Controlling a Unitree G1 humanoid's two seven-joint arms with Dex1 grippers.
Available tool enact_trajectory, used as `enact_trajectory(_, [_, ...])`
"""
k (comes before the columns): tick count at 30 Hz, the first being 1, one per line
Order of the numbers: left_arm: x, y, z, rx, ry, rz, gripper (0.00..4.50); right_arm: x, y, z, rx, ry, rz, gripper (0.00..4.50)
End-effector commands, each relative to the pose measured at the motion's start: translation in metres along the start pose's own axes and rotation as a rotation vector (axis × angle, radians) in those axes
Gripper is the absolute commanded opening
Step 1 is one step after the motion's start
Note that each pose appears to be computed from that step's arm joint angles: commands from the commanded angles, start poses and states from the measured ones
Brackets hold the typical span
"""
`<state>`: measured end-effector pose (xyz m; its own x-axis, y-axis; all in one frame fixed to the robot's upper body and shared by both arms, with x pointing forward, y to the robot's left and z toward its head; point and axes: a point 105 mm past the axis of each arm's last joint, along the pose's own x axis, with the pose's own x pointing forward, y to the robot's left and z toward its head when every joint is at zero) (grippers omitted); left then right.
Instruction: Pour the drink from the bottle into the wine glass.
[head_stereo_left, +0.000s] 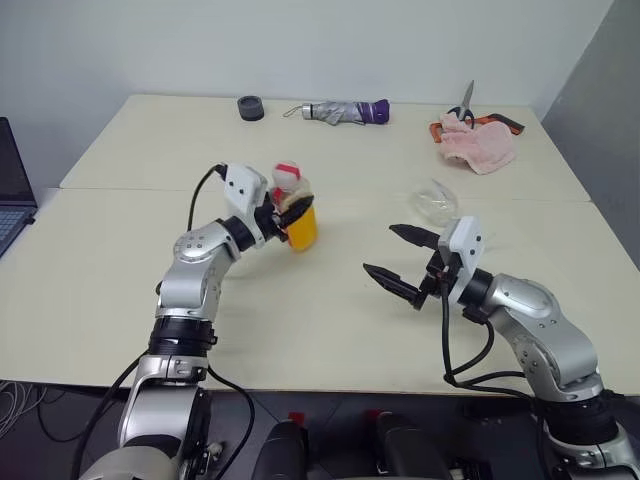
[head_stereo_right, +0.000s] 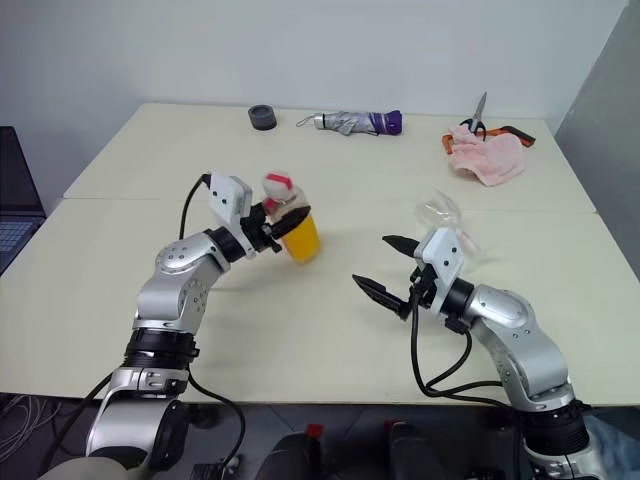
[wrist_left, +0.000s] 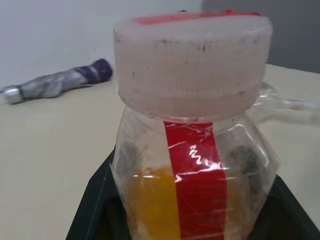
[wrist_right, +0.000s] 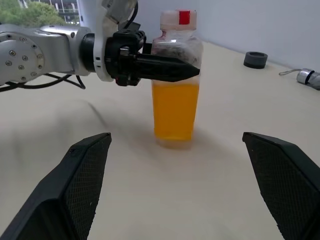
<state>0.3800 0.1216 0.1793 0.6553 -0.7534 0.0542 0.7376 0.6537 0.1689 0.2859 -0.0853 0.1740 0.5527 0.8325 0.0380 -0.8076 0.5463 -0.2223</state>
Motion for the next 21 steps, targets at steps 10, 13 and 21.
enact_trajectory(10, [0.007,-0.049,0.020,0.043,-0.049,-0.318,1.87,-0.029,0.000,0.003,-0.046,0.029,-0.037,4.50])
enact_trajectory(13, [0.009,-0.057,0.020,0.036,-0.051,-0.375,1.87,-0.035,0.004,0.005,-0.029,0.033,-0.016,4.50])
enact_trajectory(21, [0.011,-0.078,0.014,0.033,-0.029,-0.550,1.87,-0.032,0.014,0.028,0.040,-0.017,0.012,4.50])
